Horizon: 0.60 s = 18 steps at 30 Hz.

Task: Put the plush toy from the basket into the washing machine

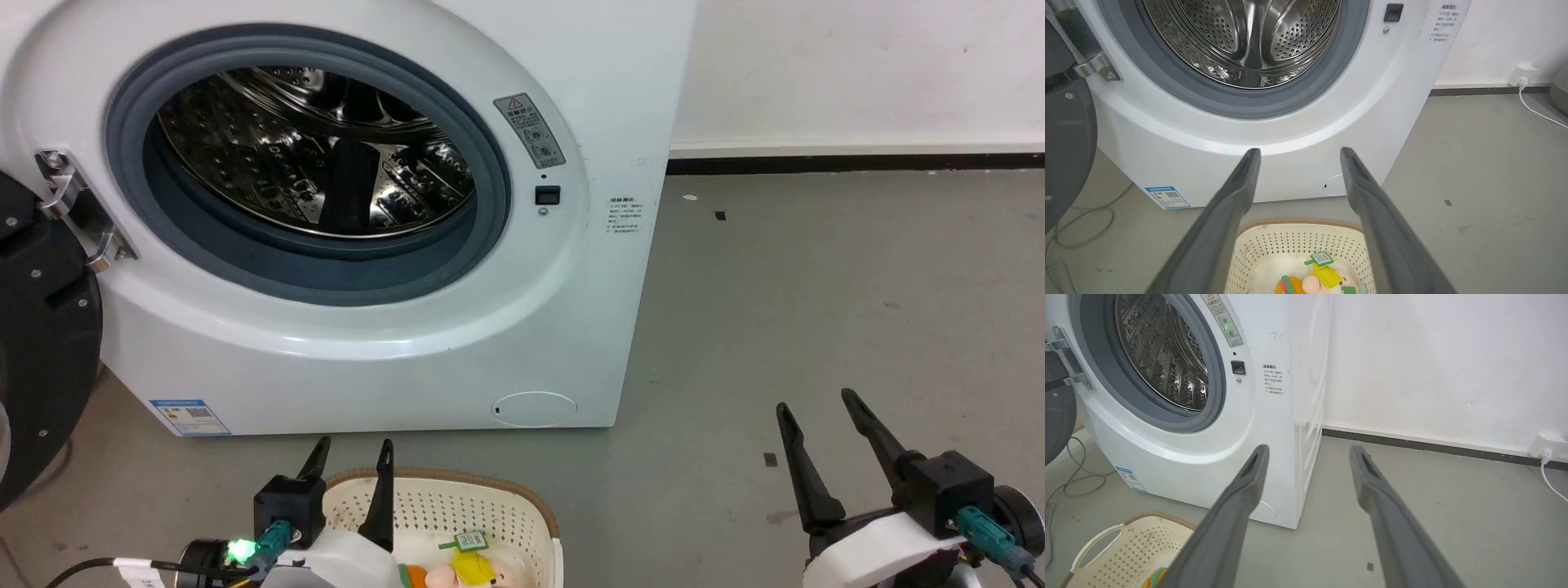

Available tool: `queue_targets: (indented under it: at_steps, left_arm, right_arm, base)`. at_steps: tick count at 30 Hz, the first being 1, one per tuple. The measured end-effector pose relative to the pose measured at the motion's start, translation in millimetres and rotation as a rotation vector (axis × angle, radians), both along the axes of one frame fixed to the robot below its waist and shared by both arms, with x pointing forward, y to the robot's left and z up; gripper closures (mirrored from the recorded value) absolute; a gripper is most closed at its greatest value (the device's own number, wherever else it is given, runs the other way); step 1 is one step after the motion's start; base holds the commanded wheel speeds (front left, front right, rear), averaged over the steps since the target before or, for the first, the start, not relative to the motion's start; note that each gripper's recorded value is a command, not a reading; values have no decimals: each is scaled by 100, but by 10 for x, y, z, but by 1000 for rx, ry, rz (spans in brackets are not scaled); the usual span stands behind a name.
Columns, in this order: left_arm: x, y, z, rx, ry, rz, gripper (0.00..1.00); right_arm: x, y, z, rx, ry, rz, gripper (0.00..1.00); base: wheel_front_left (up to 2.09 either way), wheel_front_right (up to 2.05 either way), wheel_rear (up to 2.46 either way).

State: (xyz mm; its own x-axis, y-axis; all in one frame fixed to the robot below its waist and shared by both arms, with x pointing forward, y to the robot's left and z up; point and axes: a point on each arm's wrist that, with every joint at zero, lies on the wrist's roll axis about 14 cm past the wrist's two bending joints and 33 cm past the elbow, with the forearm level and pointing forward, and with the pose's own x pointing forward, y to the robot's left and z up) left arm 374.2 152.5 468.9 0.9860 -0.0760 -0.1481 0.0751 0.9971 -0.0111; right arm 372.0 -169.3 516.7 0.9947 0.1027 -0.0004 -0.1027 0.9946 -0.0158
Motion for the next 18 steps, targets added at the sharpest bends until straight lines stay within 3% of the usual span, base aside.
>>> queue_targets:
  at_steps: [18]
  left_arm:
    - [169,-222,-646,-13,178,-80,0]
  right_arm:
    - [138,-106,-177,18,27,-32,0]
  base:
    - [0,0,0]
